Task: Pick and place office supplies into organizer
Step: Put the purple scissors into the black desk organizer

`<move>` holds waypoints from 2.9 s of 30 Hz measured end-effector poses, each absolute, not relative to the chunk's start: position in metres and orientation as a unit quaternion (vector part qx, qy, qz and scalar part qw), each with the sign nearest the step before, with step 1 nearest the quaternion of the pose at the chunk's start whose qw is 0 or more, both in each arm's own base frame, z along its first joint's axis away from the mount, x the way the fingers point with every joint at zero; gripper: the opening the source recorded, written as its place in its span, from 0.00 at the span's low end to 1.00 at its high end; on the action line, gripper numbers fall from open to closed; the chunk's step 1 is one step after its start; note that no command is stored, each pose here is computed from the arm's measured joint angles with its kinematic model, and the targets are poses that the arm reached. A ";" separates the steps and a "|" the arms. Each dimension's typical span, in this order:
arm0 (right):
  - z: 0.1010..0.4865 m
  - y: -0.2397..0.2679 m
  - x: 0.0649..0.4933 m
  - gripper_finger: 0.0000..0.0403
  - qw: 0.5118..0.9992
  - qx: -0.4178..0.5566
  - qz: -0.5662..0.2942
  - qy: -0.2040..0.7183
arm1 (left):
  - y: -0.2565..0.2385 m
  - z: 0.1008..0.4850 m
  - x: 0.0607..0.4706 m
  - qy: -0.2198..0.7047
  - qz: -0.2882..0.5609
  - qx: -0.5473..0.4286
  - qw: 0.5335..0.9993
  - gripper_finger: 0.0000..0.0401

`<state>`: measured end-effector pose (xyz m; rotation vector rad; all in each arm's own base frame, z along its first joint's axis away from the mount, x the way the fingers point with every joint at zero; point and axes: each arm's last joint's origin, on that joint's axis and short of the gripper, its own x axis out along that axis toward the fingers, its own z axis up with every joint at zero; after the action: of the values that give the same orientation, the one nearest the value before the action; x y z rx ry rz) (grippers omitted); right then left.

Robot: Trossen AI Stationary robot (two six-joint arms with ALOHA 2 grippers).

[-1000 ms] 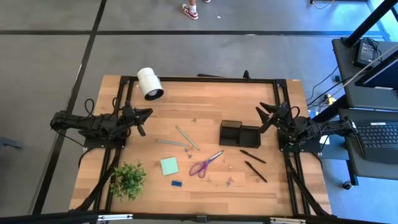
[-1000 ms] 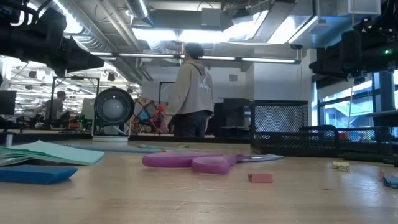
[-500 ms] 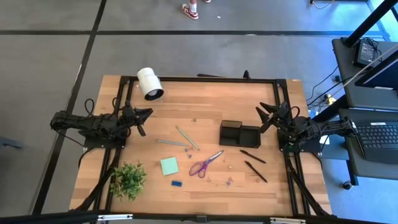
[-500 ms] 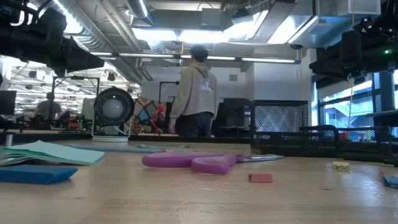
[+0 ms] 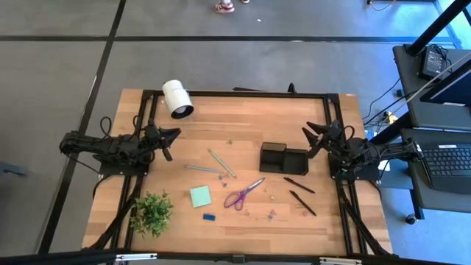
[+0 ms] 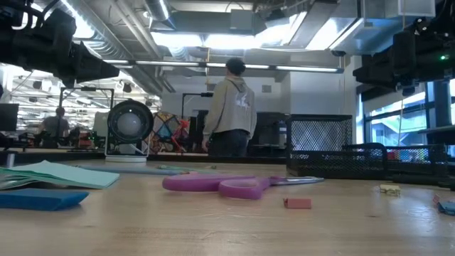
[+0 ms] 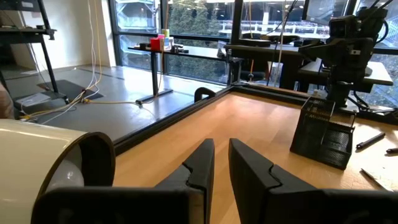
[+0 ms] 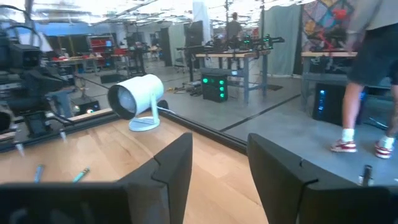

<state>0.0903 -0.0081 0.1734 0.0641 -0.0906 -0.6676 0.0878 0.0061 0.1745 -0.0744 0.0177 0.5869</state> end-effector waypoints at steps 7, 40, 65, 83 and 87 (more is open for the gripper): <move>0.174 -0.008 0.090 0.39 0.944 0.032 -0.326 -0.046 | 0.006 0.175 0.088 0.009 0.289 -0.037 0.956 0.11; 0.179 -0.008 0.090 0.39 0.935 0.120 -0.318 -0.098 | 0.007 0.175 0.088 0.017 0.297 -0.001 0.955 0.11; 0.179 -0.008 0.090 0.39 0.935 0.120 -0.318 -0.100 | 0.007 0.175 0.088 0.015 0.298 -0.008 0.954 0.11; 0.177 -0.008 0.090 0.39 0.936 0.113 -0.320 -0.089 | 0.007 0.175 0.087 0.014 0.303 -0.009 0.953 0.14; 0.177 -0.008 0.090 0.39 0.937 0.110 -0.321 -0.085 | 0.007 0.175 0.087 0.010 0.302 -0.018 0.953 0.19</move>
<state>0.0900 -0.0081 0.1767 0.2256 -0.1741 -0.6552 0.0874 0.0068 0.1754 -0.0366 0.0211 0.6146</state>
